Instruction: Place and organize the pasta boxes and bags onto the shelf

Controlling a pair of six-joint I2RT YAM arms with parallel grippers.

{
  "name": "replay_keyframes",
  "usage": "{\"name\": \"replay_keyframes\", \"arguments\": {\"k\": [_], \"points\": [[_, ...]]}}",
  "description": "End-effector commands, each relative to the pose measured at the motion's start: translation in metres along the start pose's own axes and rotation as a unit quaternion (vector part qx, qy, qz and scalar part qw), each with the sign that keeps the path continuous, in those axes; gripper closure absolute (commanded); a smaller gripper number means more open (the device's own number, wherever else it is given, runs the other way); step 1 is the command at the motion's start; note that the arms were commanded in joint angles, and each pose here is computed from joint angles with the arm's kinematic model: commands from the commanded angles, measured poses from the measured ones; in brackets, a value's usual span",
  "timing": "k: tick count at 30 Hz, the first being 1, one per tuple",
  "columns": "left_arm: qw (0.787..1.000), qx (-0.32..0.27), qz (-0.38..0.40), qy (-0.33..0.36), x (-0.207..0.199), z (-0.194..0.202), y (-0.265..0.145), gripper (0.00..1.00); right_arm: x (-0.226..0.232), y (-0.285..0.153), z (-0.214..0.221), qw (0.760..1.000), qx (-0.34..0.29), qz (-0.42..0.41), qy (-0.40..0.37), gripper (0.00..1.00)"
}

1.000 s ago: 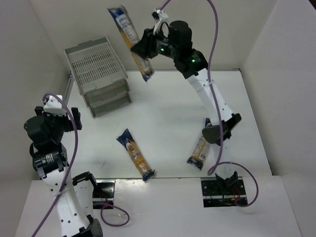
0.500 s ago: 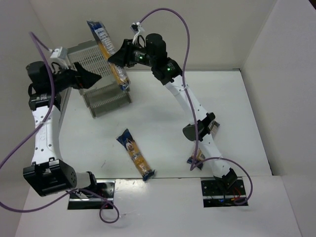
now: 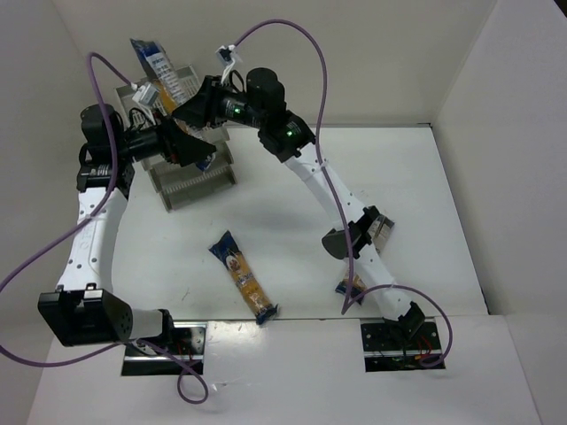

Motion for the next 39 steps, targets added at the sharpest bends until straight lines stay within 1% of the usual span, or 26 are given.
{"name": "replay_keyframes", "arguments": {"k": [1, 3, 5, 6, 7, 8, 9, 11, 12, 14, 15, 16, 17, 20, 21, 23, 25, 26, 27, 28, 29, 30, 32, 33, 35, 39], "points": [[1.0, -0.011, -0.005, 0.005, 0.012, -0.003, 0.007, 0.0, 0.082, -0.016, -0.06, 0.989, -0.111, -0.091, -0.045, 1.0], [1.0, -0.011, -0.005, 0.01, 0.012, -0.003, 0.007, 0.0, 0.081, -0.016, -0.061, 0.989, -0.114, -0.087, -0.044, 1.0], [1.0, -0.013, -0.009, 0.015, 0.011, -0.004, 0.006, 0.11, 0.087, -0.017, -0.062, 0.988, -0.115, -0.087, -0.047, 1.0], [1.0, -0.01, -0.004, 0.015, 0.01, -0.003, 0.006, 0.22, 0.086, -0.017, -0.06, 0.989, -0.11, -0.083, -0.048, 1.0], [1.0, -0.013, 0.003, 0.017, 0.006, -0.003, 0.005, 0.4, 0.087, -0.019, -0.063, 0.989, -0.113, -0.079, -0.054, 1.0], [1.0, -0.015, 0.004, 0.021, 0.006, -0.005, 0.005, 0.4, 0.084, -0.019, -0.062, 0.99, -0.111, -0.071, -0.051, 1.0], [1.0, -0.017, -0.001, 0.016, 0.007, -0.005, 0.006, 0.62, 0.08, -0.018, -0.062, 0.991, -0.113, -0.058, -0.052, 1.0], [0.999, -0.024, -0.022, 0.018, 0.011, -0.008, 0.005, 0.76, 0.075, -0.017, -0.063, 0.991, -0.117, -0.039, -0.052, 1.0], [0.999, -0.031, -0.025, 0.025, 0.009, -0.013, 0.005, 0.79, 0.071, -0.017, -0.061, 0.991, -0.115, -0.031, -0.056, 0.83], [0.998, -0.041, -0.026, 0.026, 0.006, -0.02, 0.005, 0.81, 0.068, -0.019, -0.065, 0.991, -0.121, -0.009, -0.06, 0.6], [0.998, -0.046, -0.023, 0.022, 0.004, -0.023, 0.005, 0.82, 0.066, -0.019, -0.066, 0.99, -0.125, -0.003, -0.065, 0.46], [0.998, -0.059, -0.02, 0.016, 0.003, -0.031, 0.004, 0.84, 0.061, -0.019, -0.066, 0.99, -0.127, 0.01, -0.067, 0.4], [0.997, -0.073, -0.017, 0.027, -0.001, -0.041, 0.002, 0.84, 0.059, -0.019, -0.068, 0.989, -0.131, 0.018, -0.071, 0.21], [0.996, -0.087, -0.025, 0.023, 0.003, -0.054, 0.005, 0.85, 0.052, -0.022, -0.074, 0.986, -0.143, 0.053, -0.07, 0.03], [0.995, -0.093, -0.033, 0.019, 0.01, -0.061, 0.005, 0.85, 0.046, -0.029, -0.086, 0.978, -0.166, 0.094, -0.082, 0.0], [0.992, -0.108, -0.057, 0.027, 0.02, -0.076, 0.004, 0.85, 0.034, -0.037, -0.093, 0.968, -0.183, 0.149, -0.087, 0.0], [0.989, -0.11, -0.087, 0.05, 0.031, -0.082, 0.004, 0.85, 0.03, -0.045, -0.103, 0.958, -0.197, 0.182, -0.099, 0.0], [0.986, -0.123, -0.102, 0.053, 0.035, -0.091, 0.004, 0.85, 0.027, -0.047, -0.105, 0.954, -0.202, 0.196, -0.106, 0.0], [0.981, -0.122, -0.136, 0.058, 0.047, -0.092, 0.003, 0.85, 0.028, -0.053, -0.11, 0.95, -0.205, 0.206, -0.114, 0.0], [0.969, -0.136, -0.2, 0.053, 0.076, -0.098, 0.001, 0.89, 0.03, -0.06, -0.114, 0.946, -0.204, 0.216, -0.132, 0.0], [0.955, -0.154, -0.248, 0.055, 0.091, -0.105, -0.003, 0.89, 0.036, -0.064, -0.12, 0.945, -0.21, 0.213, -0.133, 0.0], [0.95, -0.157, -0.262, 0.062, 0.097, -0.107, -0.004, 0.87, 0.033, -0.065, -0.117, 0.945, -0.204, 0.22, -0.131, 0.0], [0.944, -0.153, -0.283, 0.078, 0.113, -0.109, -0.003, 0.86, 0.036, -0.069, -0.119, 0.945, -0.204, 0.221, -0.131, 0.0], [0.943, -0.156, -0.282, 0.082, 0.111, -0.112, -0.004, 0.83, 0.045, -0.07, -0.121, 0.946, -0.203, 0.211, -0.136, 0.0], [0.943, -0.155, -0.282, 0.081, 0.119, -0.112, 0.0, 0.82, 0.044, -0.07, -0.119, 0.947, -0.199, 0.213, -0.136, 0.0], [0.953, -0.141, -0.265, 0.052, 0.132, -0.102, 0.01, 0.78, 0.05, -0.077, -0.123, 0.946, -0.197, 0.214, -0.14, 0.0]]}}
Point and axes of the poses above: each gripper's point midway between its finger pads, its own y axis out along the fingers, its own x axis along the line the jaws close on, z = x × y, the point moved 4 cm from there along -y, back along the fingers, and after that the axes turned 6 degrees about -y, right-handed, at the moved point
